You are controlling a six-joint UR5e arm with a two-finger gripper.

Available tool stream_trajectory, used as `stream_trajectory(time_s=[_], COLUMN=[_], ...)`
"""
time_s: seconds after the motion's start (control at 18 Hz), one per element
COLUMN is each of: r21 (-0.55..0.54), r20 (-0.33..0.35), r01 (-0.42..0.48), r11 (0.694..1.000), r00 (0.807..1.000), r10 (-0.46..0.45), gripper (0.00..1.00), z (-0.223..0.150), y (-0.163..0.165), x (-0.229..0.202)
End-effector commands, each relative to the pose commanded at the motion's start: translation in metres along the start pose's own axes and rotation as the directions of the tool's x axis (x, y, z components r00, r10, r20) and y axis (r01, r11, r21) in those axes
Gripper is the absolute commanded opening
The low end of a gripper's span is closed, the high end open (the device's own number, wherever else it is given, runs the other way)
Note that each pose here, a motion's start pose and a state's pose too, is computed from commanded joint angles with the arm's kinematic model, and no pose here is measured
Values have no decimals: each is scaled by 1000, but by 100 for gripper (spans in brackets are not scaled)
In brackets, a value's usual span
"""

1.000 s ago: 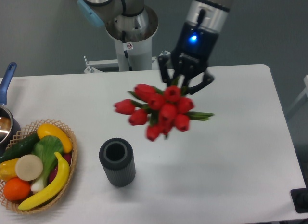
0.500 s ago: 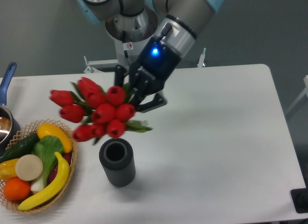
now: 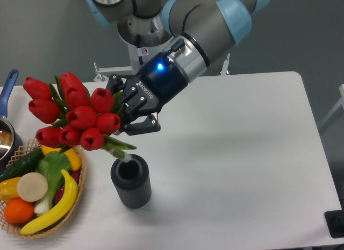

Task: Insert the flowers into the vase
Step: 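Carry the tulip bunch over the dark grey vase, tilting stems down, then lower the tulip stems into the vase opening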

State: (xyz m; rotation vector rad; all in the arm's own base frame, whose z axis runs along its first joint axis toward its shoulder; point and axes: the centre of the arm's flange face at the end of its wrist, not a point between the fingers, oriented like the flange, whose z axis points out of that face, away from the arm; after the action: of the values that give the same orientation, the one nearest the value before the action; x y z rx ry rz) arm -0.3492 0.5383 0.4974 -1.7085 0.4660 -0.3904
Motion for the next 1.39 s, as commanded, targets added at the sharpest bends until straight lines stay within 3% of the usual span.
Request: stream_trajectory(time_s=[0.5, 0.67, 1.39], r21=[0, -5, -9], r20=[12, 14, 9], r01=[43, 79, 71], r11=[999, 997, 997], r00=[999, 997, 997], r10=[-43, -79, -71], gripper=[20, 20, 20], z=[-8, -10, -8], y=[23, 44, 69], x=[-9, -6, -4])
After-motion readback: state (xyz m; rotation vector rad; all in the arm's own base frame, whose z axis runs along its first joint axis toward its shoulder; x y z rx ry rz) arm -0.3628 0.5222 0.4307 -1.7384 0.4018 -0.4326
